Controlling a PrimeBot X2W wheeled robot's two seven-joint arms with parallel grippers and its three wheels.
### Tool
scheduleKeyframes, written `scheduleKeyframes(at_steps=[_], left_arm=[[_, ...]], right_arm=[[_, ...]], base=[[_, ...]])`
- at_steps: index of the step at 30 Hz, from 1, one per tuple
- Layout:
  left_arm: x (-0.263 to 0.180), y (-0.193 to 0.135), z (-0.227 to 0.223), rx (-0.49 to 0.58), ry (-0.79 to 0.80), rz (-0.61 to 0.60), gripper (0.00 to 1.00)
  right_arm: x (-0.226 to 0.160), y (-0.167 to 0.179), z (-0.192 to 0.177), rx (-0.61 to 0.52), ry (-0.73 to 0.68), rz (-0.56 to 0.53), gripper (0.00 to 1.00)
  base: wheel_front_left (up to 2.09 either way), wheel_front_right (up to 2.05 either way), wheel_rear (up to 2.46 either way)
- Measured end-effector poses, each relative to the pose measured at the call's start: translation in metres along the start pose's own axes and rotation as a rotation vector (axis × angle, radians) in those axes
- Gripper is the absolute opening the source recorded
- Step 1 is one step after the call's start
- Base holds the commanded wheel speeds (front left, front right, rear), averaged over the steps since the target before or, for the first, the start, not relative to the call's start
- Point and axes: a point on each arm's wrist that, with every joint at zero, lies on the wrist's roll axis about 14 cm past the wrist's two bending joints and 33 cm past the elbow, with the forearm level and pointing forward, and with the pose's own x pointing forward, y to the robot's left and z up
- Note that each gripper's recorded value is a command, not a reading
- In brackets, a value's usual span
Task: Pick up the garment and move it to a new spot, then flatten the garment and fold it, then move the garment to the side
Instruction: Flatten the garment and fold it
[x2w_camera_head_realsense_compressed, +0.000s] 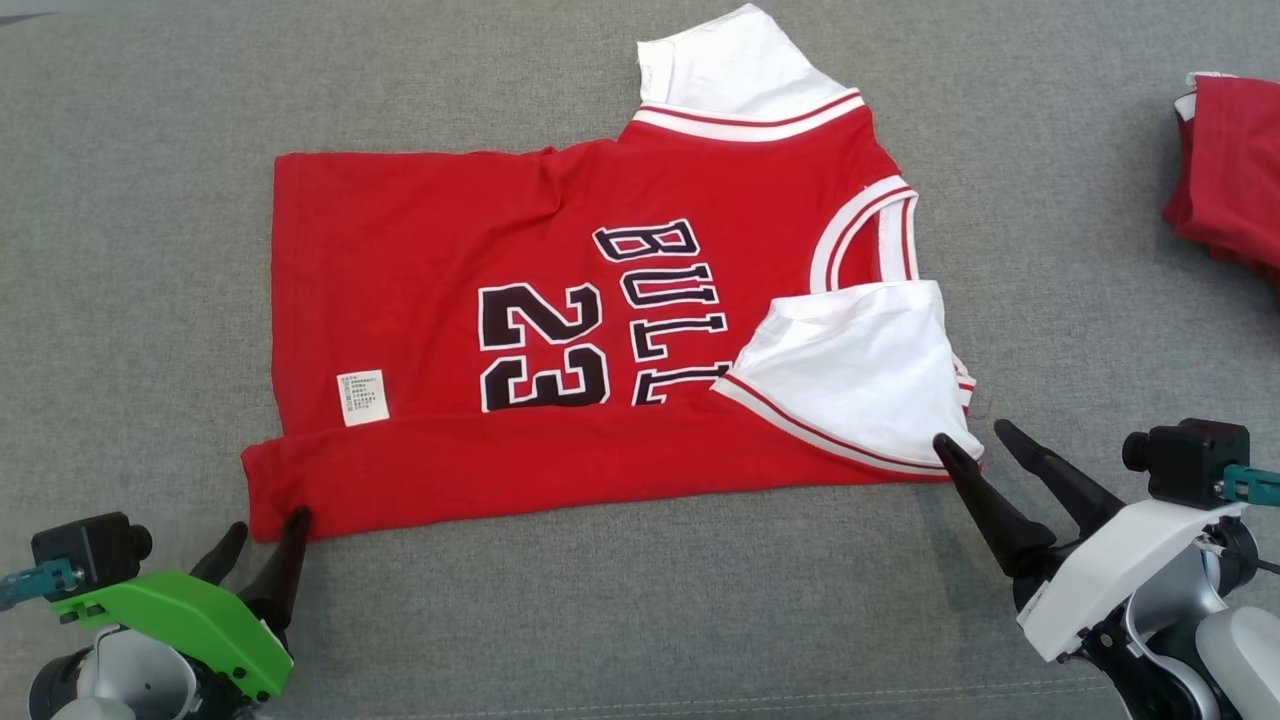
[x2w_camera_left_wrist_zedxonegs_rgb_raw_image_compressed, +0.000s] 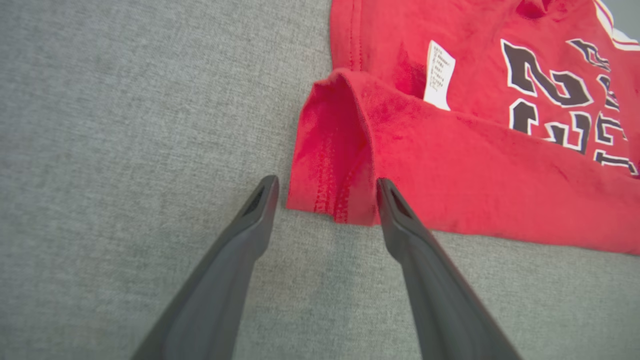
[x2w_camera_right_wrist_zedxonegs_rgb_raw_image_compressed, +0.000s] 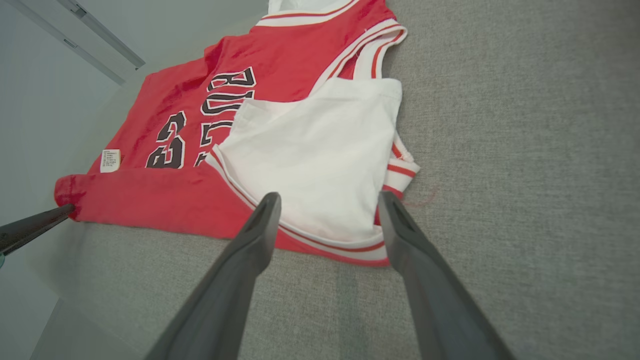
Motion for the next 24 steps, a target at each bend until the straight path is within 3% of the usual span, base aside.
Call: scheduleKeyframes(at_steps=[14, 16, 17, 18, 21, 22, 23, 24], left_arm=[[0.013, -0.002, -0.009, -0.001, 0.08, -0.025, 1.0], [0.014, -0.003, -0.009, 0.001, 0.088, -0.033, 0.87], [0.015, -0.005, -0.008, 0.002, 0.087, -0.039, 0.74], [0.016, -0.006, -0.008, 0.004, 0.09, -0.045, 0.52], [0.017, -0.009, -0.009, -0.003, 0.104, -0.058, 0.35], [0.017, -0.009, -0.01, -0.005, 0.109, -0.06, 0.17], [0.017, -0.009, -0.011, -0.007, 0.113, -0.063, 0.17], [0.017, -0.008, -0.011, -0.011, 0.113, -0.062, 0.0]], right_arm=[[0.003, -0.006, -0.001, -0.006, 0.009, -0.009, 1.0], [0.003, -0.006, -0.004, -0.006, 0.026, -0.012, 1.0], [0.003, -0.007, -0.006, -0.005, 0.033, -0.015, 1.0], [0.003, -0.009, -0.008, -0.006, 0.038, -0.019, 1.0], [0.003, -0.012, -0.012, -0.007, 0.053, -0.028, 1.0], [0.003, -0.012, -0.013, -0.007, 0.057, -0.029, 1.0], [0.003, -0.013, -0.014, -0.008, 0.063, -0.031, 1.0], [0.003, -0.014, -0.016, -0.014, 0.068, -0.034, 1.0]], base=[[0.0, 0.0, 0.0], [0.0, 0.0, 0.0], [0.0, 0.0, 0.0], [0.0, 0.0, 0.0], [0.0, 0.0, 0.0], [0.0, 0.0, 0.0], [0.0, 0.0, 0.0], [0.0, 0.0, 0.0]])
